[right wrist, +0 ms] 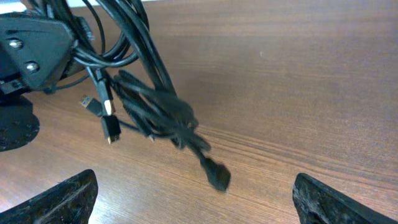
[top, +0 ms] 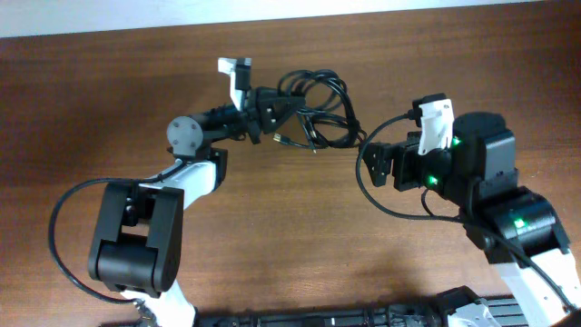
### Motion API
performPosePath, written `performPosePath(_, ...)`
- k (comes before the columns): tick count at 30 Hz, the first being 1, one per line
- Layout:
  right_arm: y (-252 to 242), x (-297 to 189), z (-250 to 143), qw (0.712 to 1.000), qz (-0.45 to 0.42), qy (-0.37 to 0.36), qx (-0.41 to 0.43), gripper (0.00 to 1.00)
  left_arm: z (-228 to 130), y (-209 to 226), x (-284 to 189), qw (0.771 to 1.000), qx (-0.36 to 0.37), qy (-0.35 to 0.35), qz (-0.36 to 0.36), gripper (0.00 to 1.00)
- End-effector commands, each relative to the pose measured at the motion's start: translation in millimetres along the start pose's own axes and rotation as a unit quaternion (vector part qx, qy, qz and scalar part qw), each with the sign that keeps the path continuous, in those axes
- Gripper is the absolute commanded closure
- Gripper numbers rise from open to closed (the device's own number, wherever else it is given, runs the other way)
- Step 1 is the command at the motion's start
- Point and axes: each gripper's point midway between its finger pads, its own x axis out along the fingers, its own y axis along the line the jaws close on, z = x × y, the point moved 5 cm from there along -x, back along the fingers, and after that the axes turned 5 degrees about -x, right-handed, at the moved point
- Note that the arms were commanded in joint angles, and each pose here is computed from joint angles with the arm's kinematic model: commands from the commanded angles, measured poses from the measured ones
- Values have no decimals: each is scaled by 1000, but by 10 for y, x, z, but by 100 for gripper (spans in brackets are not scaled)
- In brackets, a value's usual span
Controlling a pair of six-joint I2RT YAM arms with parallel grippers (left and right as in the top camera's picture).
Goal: Untangle cables
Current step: 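Lift the bundle with both grippers and pull the loops apart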
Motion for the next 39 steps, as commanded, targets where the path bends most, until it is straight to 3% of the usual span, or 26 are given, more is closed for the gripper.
performPosePath(1, -18, 57, 20, 1000, 0, 8, 10, 1, 3, 8, 66, 1000, -8, 5, 11, 100)
performPosePath(4, -32, 102, 7, 1000, -1, 16, 12, 1, -104, 444, 17, 991, -80, -15, 109, 100)
performPosePath(9, -37, 104, -3, 1000, -3, 19, 8, 1, -600, 1122, -316, 929, -179, 2, 325, 100)
performPosePath(12, -39, 104, 10, 1000, -3, 15, 7, 1, -765, 1189, -417, 907, -206, 25, 366, 100)
performPosePath(16, -36, 105, 20, 1000, -3, 13, 6, 1, -555, 944, -337, 911, -165, 32, 375, 100)
performPosePath(20, -36, 105, 23, 1000, -3, 12, 7, 1, -116, 386, -221, 885, -52, 61, 458, 100)
performPosePath(24, -31, 105, 21, 1000, -1, 13, 7, 1, 327, -379, 29, 905, 43, 59, 420, 100)
performPosePath(30, -25, 104, 20, 1000, 2, 13, 7, 1, 476, -1062, 123, 935, 118, 62, 330, 100)
performPosePath(39, -4, 101, 22, 1000, 10, 13, 4, 1, 486, -1399, 166, 953, 134, 66, 265, 100)
